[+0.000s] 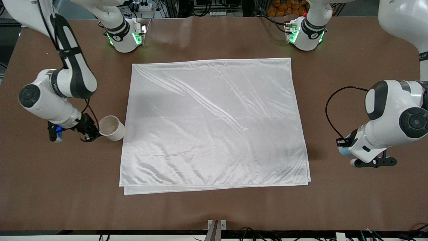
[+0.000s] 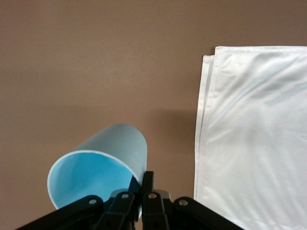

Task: Place blue cup into white mug on cloth

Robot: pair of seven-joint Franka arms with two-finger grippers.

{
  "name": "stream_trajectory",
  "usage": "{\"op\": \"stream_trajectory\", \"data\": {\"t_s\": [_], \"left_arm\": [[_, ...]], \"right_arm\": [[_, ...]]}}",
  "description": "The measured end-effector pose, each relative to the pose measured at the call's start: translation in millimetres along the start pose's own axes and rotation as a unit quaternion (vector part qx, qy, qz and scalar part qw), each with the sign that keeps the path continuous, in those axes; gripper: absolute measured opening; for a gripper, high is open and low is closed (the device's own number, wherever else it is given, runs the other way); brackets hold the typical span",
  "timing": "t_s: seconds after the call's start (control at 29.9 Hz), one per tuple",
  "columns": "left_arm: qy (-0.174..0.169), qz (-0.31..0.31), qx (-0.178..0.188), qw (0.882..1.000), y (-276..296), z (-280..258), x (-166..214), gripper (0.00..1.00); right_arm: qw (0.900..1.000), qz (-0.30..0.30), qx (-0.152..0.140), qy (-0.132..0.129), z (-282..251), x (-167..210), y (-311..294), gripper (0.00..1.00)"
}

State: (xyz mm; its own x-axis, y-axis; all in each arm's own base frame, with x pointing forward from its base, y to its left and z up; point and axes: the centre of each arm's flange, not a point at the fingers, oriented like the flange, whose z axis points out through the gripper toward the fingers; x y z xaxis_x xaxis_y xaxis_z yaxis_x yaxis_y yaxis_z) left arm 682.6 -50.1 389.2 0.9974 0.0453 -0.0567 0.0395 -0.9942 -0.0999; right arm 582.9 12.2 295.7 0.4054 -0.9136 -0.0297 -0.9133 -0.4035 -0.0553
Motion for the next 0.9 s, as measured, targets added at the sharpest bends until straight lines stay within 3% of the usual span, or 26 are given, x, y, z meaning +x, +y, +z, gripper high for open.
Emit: {"op": "stream_trajectory", "data": {"t_s": [0.33, 0.7, 0.9], "left_arm": [[-0.003, -0.024, 0.000, 1.000, 6.3, 2.1, -1.5, 0.04], [-0.005, -0.041, 0.001, 0.999, 63.6, 4.2, -11.4, 0.04], [-0.003, -0.040, 0.001, 0.999, 93.2, 1.6, -18.6, 0.04]], "right_arm": [[1.000, -0.022, -0.005, -0.012, 5.3, -117.4, -34.2, 0.19], [0.999, -0.015, 0.002, -0.030, 3.2, -268.5, -61.9, 0.19], [0.999, -0.011, -0.017, -0.037, 22.1, -327.1, -77.0, 0.19]]}}
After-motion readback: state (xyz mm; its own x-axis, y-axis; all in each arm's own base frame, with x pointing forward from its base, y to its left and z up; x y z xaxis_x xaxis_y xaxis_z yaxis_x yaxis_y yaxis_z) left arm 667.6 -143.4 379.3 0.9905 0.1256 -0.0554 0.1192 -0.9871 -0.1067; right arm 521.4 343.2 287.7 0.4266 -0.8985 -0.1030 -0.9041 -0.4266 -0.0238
